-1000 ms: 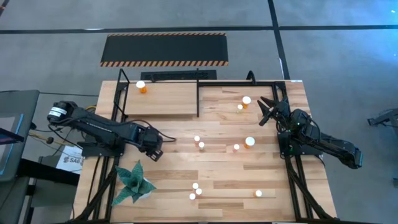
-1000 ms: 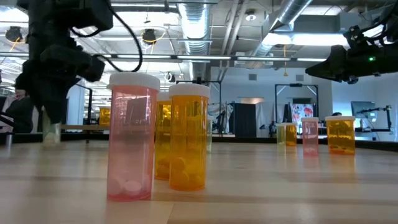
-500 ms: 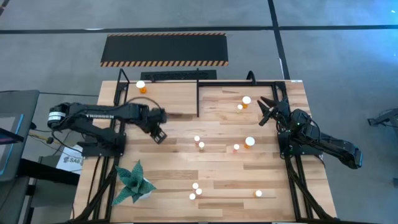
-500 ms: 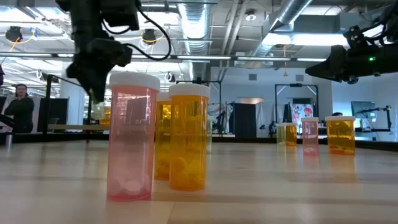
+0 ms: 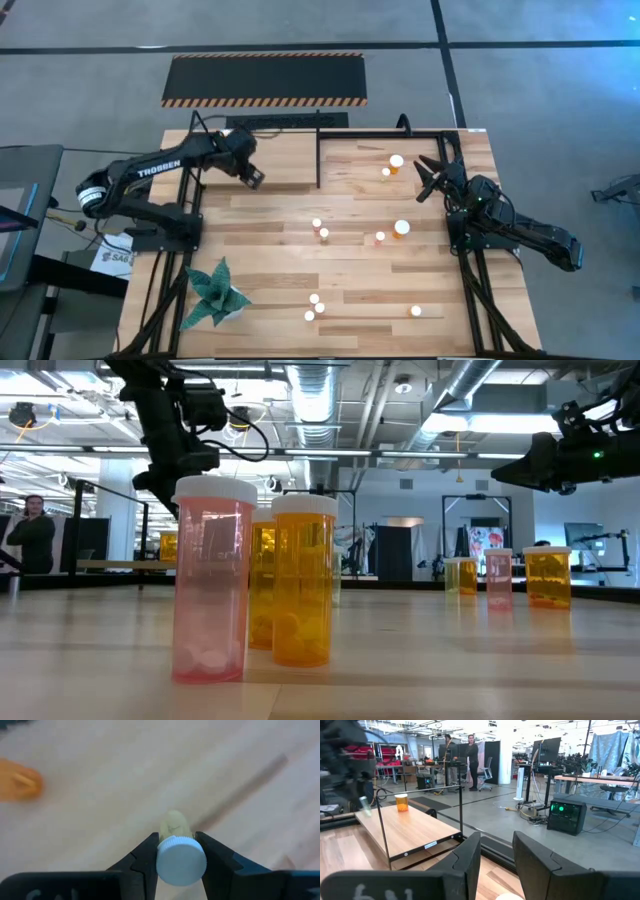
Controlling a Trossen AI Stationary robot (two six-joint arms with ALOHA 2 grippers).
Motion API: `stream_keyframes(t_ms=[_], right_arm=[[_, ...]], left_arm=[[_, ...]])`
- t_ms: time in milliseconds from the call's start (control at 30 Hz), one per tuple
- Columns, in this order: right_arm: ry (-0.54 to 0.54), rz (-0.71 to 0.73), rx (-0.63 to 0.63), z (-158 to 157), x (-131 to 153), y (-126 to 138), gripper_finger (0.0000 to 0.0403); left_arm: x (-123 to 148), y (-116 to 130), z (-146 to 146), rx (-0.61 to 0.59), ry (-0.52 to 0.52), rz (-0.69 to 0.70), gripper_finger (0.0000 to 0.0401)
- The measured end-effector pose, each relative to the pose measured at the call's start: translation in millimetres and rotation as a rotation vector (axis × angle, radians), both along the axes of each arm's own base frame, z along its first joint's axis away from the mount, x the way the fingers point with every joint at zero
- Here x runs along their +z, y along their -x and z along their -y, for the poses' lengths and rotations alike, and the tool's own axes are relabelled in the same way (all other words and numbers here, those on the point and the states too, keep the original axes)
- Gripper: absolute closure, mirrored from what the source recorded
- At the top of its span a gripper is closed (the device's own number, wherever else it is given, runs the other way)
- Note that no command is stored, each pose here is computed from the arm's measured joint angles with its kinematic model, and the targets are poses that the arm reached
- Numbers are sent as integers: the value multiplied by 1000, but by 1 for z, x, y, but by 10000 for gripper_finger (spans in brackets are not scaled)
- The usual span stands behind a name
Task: Pick and place medicine bottles onto shelf by color
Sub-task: Put the left yellow pill bottle on the shelf
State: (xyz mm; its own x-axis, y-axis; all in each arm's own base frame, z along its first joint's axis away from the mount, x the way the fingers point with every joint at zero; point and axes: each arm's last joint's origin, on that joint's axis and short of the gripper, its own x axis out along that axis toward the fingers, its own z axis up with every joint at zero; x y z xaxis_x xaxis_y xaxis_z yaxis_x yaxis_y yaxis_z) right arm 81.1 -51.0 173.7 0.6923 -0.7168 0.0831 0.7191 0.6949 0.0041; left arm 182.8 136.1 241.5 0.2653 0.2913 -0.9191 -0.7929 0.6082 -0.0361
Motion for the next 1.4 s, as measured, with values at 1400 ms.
stream_keyframes(t_ms=[1400], right_arm=[[0, 0, 0, 0, 0, 0, 265]], left_arm=[[-10, -3, -134, 98, 80, -161, 291]])
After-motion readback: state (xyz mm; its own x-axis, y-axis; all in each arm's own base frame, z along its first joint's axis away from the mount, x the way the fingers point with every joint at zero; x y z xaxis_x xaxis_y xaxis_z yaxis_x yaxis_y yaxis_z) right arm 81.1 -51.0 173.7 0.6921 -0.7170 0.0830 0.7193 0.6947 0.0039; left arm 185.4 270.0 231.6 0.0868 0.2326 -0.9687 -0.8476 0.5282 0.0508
